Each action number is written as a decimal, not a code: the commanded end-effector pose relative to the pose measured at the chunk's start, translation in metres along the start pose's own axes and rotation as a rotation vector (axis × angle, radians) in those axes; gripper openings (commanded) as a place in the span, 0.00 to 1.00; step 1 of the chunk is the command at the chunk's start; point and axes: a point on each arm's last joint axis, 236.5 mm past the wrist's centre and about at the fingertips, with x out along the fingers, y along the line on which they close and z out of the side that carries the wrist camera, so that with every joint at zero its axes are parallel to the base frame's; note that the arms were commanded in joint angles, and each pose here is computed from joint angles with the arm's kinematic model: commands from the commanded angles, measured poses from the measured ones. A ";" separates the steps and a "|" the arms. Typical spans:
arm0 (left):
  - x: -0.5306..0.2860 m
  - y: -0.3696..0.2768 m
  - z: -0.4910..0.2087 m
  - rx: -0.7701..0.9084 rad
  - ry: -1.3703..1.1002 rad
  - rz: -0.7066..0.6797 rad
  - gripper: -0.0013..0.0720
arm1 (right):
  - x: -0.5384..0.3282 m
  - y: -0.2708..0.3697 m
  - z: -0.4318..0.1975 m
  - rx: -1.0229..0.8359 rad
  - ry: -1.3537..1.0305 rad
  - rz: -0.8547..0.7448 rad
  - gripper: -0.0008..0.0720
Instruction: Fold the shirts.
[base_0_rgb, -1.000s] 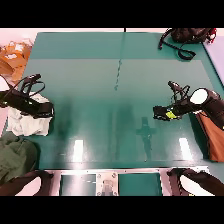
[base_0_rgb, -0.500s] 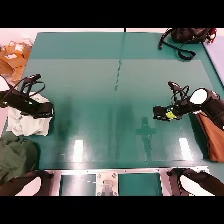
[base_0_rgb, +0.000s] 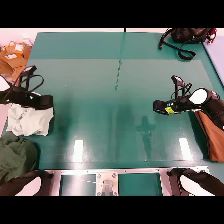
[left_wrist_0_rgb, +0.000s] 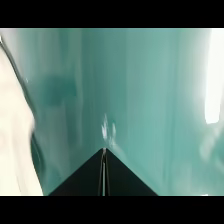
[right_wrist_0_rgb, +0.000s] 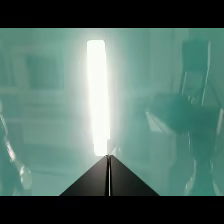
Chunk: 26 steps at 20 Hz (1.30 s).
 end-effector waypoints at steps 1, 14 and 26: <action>-0.007 0.022 0.051 0.058 -0.213 0.101 0.38 | 0.000 0.002 0.012 0.006 -0.049 0.008 0.04; 0.067 0.149 -0.075 -0.021 0.304 0.363 0.81 | -0.001 0.001 0.021 0.009 -0.087 0.009 0.55; -0.008 -0.139 0.066 0.323 -0.022 -0.142 0.04 | -0.042 -0.020 0.032 0.079 -0.033 -0.009 0.05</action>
